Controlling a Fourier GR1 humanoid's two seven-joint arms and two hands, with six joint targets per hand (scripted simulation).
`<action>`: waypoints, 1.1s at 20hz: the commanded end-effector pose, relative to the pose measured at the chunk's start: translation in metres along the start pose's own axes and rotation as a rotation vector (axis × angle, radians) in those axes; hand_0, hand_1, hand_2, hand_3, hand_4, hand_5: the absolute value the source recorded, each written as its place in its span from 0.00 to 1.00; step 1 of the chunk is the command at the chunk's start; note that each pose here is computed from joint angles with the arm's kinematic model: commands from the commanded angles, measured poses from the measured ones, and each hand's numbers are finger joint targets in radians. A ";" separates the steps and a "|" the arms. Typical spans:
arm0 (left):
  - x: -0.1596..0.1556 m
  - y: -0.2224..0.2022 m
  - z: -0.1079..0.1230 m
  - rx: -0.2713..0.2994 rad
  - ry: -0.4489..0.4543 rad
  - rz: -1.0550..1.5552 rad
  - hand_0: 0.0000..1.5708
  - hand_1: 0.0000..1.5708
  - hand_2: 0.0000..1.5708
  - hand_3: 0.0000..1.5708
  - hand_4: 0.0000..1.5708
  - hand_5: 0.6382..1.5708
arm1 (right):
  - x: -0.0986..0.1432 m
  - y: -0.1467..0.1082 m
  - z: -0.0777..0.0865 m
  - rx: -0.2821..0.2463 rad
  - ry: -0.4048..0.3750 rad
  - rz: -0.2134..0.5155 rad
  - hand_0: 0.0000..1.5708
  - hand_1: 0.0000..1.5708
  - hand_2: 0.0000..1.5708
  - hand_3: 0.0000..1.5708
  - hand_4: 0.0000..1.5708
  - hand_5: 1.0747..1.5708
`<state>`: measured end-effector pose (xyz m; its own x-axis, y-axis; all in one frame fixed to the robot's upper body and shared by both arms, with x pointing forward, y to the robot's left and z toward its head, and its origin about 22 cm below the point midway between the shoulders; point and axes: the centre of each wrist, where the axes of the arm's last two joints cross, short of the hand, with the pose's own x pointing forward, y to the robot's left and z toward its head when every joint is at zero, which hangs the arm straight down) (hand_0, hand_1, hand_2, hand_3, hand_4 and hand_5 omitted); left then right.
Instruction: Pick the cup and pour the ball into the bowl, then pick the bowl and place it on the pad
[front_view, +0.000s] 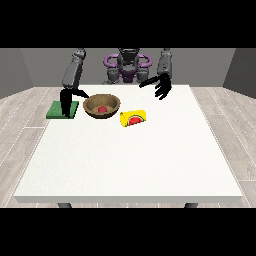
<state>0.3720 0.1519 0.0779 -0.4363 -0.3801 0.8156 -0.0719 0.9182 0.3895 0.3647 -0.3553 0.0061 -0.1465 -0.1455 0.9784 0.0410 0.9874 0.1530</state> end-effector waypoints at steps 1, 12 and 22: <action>-0.021 0.015 0.000 0.050 0.041 0.058 0.00 0.00 0.00 0.00 0.00 0.95 | -0.007 0.009 0.003 0.062 0.031 0.021 0.00 0.00 0.00 0.00 0.01 0.94; 0.020 -0.012 0.001 -0.028 -0.044 0.091 0.00 0.00 0.00 0.00 0.00 0.98 | -0.035 0.022 0.003 -0.019 0.041 -0.051 0.00 0.00 0.00 0.00 0.16 0.96; 0.034 -0.006 -0.004 -0.086 -0.072 0.064 0.00 0.00 0.00 0.00 0.00 0.99 | -0.049 0.018 0.019 -0.099 0.058 -0.116 0.00 0.00 0.00 0.00 0.15 0.92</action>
<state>0.3666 0.1411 0.1047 -0.4962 -0.3056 0.8127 0.0138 0.9331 0.3593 0.3435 -0.3476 -0.0376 -0.1631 -0.2020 0.9657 0.0743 0.9735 0.2162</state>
